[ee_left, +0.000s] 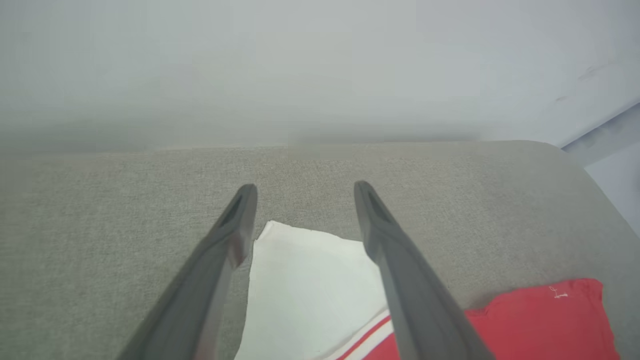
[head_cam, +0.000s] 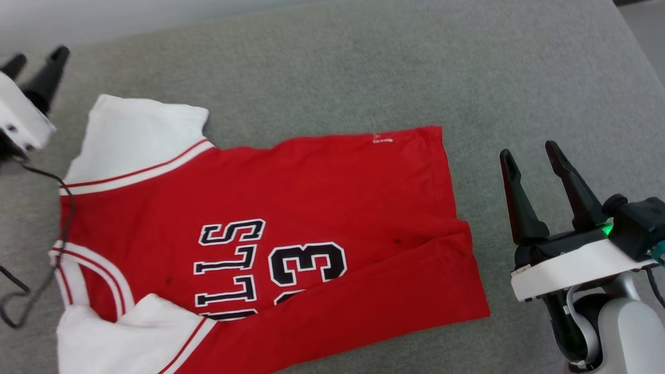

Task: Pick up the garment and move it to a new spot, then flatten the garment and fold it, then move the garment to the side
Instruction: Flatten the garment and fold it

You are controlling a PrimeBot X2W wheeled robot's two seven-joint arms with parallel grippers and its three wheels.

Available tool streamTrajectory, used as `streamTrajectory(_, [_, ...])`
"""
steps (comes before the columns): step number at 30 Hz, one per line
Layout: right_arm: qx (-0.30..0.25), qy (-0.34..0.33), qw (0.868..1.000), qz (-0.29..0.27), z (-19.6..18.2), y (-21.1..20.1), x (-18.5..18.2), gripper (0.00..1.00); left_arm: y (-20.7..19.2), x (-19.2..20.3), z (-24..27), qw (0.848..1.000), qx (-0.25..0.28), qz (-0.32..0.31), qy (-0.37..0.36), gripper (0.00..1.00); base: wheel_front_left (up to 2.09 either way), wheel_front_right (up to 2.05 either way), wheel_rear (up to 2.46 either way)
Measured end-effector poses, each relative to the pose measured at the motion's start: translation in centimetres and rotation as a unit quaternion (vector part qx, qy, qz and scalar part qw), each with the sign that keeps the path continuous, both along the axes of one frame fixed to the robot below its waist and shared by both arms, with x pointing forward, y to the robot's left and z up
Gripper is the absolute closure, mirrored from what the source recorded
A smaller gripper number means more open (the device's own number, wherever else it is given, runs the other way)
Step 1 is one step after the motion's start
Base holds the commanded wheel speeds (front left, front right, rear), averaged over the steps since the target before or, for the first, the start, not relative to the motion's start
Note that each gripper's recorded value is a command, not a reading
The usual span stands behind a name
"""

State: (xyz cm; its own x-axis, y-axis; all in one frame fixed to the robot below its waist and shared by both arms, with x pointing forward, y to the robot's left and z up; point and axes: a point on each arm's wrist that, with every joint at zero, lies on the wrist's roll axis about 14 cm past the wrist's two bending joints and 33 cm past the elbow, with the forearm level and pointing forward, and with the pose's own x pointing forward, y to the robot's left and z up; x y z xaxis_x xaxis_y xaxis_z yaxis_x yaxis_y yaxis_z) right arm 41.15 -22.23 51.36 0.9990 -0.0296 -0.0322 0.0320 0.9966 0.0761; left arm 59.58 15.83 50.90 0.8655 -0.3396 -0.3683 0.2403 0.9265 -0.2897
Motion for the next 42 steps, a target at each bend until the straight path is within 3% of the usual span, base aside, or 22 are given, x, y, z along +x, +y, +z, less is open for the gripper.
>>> streamTrajectory(5, [-0.002,0.018,1.0,-0.016,-1.7,-0.8,0.4,0.0,-0.7,2.9,-1.8,0.996,0.032,-0.035,0.076,0.0,0.0,0.0,0.0])
streamTrajectory(9, [-0.003,0.033,0.999,-0.027,-3.1,-1.5,0.5,0.0,-0.9,3.9,-5.1,0.985,0.049,-0.046,0.161,0.0,0.0,0.0,0.0])
streamTrajectory(16, [-0.001,0.065,0.997,-0.039,-5.7,-2.1,0.5,0.0,-0.2,2.6,-12.9,0.942,0.081,-0.035,0.325,0.0,0.0,0.0,0.0])
streamTrajectory(21, [0.012,0.089,0.995,-0.041,-7.3,-2.0,0.4,0.0,-0.4,1.9,-15.2,0.924,0.074,-0.03,0.375,0.0,0.0,0.0,0.0])
streamTrajectory(22, [0.012,0.089,0.995,-0.04,-7.4,-2.1,0.5,0.0,-0.4,1.8,-15.3,0.921,0.071,-0.029,0.382,0.06,0.0,0.0,0.0])
streamTrajectory(24, [0.014,0.088,0.995,-0.04,-7.3,-2.1,0.8,0.0,-0.6,1.6,-15.6,0.918,0.067,-0.029,0.39,1.0,0.0,0.0,0.0])
streamTrajectory(35, [0.043,0.14,0.989,0.011,-8.2,-0.4,2.7,0.0,-0.7,1.2,-15.1,0.932,0.081,-0.024,0.352,1.0,0.0,0.0,0.0])
streamTrajectory(42, [0.039,0.27,0.959,0.071,-9.9,0.0,4.8,0.0,-2.6,0.5,-12.4,0.951,0.084,-0.068,0.291,1.0,0.0,0.0,0.0])
